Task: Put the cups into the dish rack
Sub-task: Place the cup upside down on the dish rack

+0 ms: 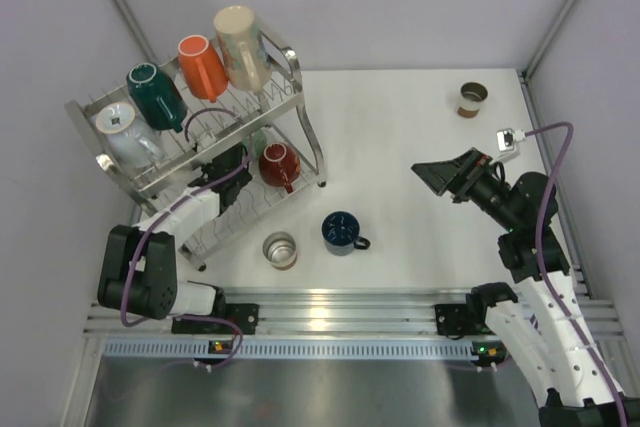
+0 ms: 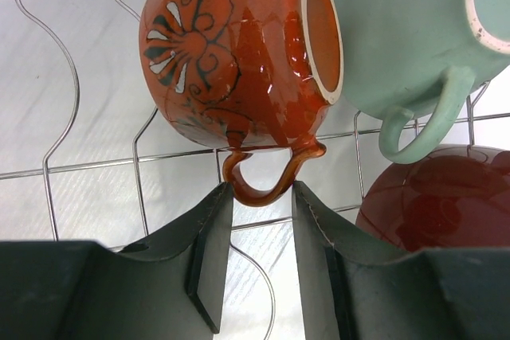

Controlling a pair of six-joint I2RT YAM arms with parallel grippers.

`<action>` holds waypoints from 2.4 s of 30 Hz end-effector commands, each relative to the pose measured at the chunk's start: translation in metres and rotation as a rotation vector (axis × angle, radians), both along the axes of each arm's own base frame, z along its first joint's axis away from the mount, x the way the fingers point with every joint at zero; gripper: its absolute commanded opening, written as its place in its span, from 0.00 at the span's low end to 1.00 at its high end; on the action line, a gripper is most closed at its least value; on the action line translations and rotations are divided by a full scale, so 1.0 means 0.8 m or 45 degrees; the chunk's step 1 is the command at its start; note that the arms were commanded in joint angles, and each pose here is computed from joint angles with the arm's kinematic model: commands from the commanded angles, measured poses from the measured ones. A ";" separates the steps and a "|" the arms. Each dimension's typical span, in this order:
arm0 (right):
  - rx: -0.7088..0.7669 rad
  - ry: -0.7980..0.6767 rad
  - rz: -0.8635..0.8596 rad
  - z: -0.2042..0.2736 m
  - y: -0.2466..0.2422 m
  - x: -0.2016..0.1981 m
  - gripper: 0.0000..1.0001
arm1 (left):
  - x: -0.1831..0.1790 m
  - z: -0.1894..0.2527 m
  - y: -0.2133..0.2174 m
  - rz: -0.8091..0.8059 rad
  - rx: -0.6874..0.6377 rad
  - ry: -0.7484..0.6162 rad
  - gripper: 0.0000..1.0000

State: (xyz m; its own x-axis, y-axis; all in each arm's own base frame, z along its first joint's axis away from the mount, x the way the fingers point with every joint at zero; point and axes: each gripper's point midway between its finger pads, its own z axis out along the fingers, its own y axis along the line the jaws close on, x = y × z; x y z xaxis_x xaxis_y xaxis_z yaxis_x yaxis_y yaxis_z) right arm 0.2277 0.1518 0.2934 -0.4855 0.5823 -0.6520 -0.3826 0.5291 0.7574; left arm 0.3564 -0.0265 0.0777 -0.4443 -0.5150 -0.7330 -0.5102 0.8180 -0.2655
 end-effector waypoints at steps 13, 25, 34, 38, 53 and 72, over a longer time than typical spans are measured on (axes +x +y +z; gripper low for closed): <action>-0.026 -0.113 -0.050 0.033 -0.010 -0.001 0.99 | 0.014 0.017 0.009 0.051 0.022 -0.051 0.15; -0.038 -0.116 -0.058 0.032 -0.012 -0.004 0.99 | 0.015 0.023 0.006 0.052 -0.031 -0.123 0.00; -0.042 -0.105 -0.059 0.028 -0.012 -0.002 0.99 | 0.017 0.051 0.006 0.033 -0.056 -0.258 0.00; -0.040 -0.104 -0.053 0.028 -0.011 -0.001 0.99 | 0.019 0.052 0.000 -0.006 -0.093 -0.294 0.00; -0.043 -0.100 -0.057 0.026 -0.011 0.004 0.99 | 0.024 0.077 -0.001 -0.083 -0.101 -0.448 0.00; -0.031 -0.082 -0.055 0.022 -0.009 0.009 0.99 | 0.018 0.065 0.006 -0.052 -0.127 -0.489 0.02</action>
State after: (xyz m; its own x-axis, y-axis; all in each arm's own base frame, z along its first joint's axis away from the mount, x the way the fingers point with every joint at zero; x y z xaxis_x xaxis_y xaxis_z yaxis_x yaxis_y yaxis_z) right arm 0.2310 0.1474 0.2815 -0.4875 0.5686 -0.6626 -0.3493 0.5685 0.7449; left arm 0.3633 -0.0257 0.1076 -0.2562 -0.5493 -0.7954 -0.3414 0.8212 -0.4572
